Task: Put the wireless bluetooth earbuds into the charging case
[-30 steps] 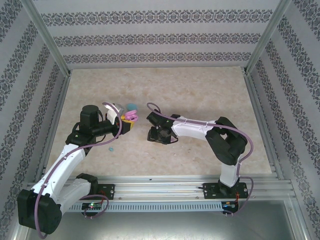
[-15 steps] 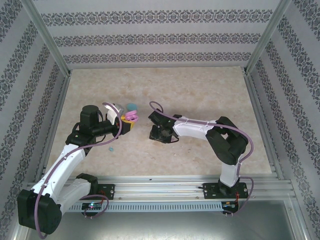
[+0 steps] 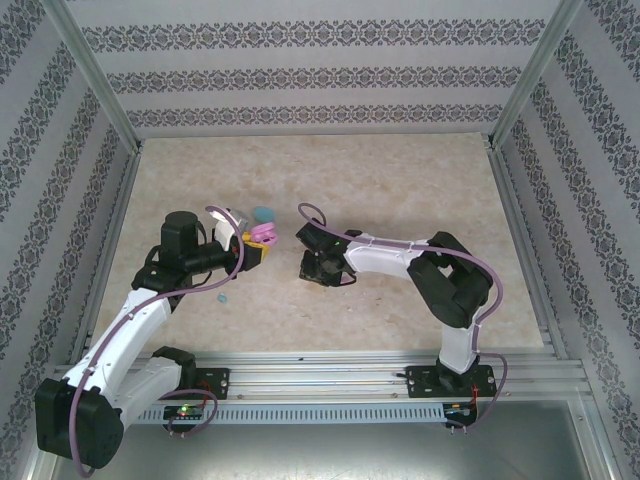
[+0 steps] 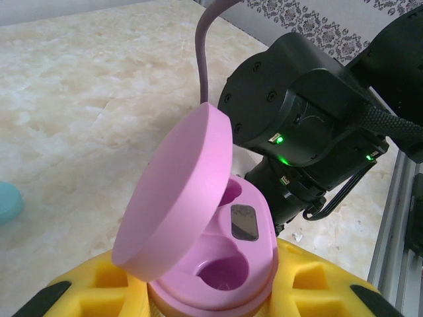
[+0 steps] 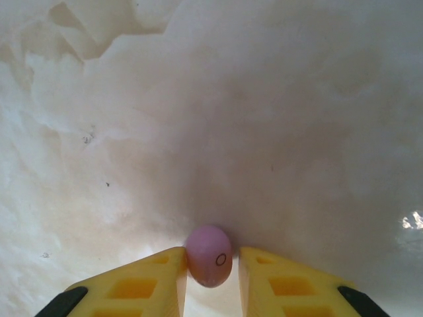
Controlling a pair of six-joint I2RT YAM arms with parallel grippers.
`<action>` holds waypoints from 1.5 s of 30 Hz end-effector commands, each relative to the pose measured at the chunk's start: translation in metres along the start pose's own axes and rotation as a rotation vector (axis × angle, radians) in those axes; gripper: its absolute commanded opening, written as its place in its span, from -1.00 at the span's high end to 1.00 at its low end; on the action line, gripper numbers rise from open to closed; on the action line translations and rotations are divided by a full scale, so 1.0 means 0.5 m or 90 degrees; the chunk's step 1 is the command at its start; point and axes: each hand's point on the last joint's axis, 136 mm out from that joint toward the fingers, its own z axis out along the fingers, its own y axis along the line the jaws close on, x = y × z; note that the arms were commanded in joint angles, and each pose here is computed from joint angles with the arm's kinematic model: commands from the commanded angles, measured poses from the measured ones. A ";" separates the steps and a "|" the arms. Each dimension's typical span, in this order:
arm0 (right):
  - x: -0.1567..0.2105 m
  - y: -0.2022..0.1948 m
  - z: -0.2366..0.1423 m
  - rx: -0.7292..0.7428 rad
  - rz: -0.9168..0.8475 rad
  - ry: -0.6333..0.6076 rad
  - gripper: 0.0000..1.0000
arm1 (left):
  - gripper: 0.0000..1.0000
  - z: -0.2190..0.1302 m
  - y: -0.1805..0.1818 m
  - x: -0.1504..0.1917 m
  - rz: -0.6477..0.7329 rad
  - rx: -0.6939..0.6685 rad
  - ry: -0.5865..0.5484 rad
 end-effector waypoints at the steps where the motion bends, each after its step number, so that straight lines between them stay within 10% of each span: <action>1: -0.006 -0.012 0.016 0.014 0.010 0.006 0.46 | 0.81 -0.002 -0.017 -0.010 0.016 0.020 -0.016; 24: -0.025 -0.003 -0.035 0.020 -0.066 -0.009 0.69 | 0.81 0.001 -0.031 -0.011 0.023 0.053 -0.023; 45: 0.027 0.002 -0.310 -0.062 -0.118 -0.136 0.74 | 0.84 0.028 -0.079 -0.054 0.039 0.143 -0.083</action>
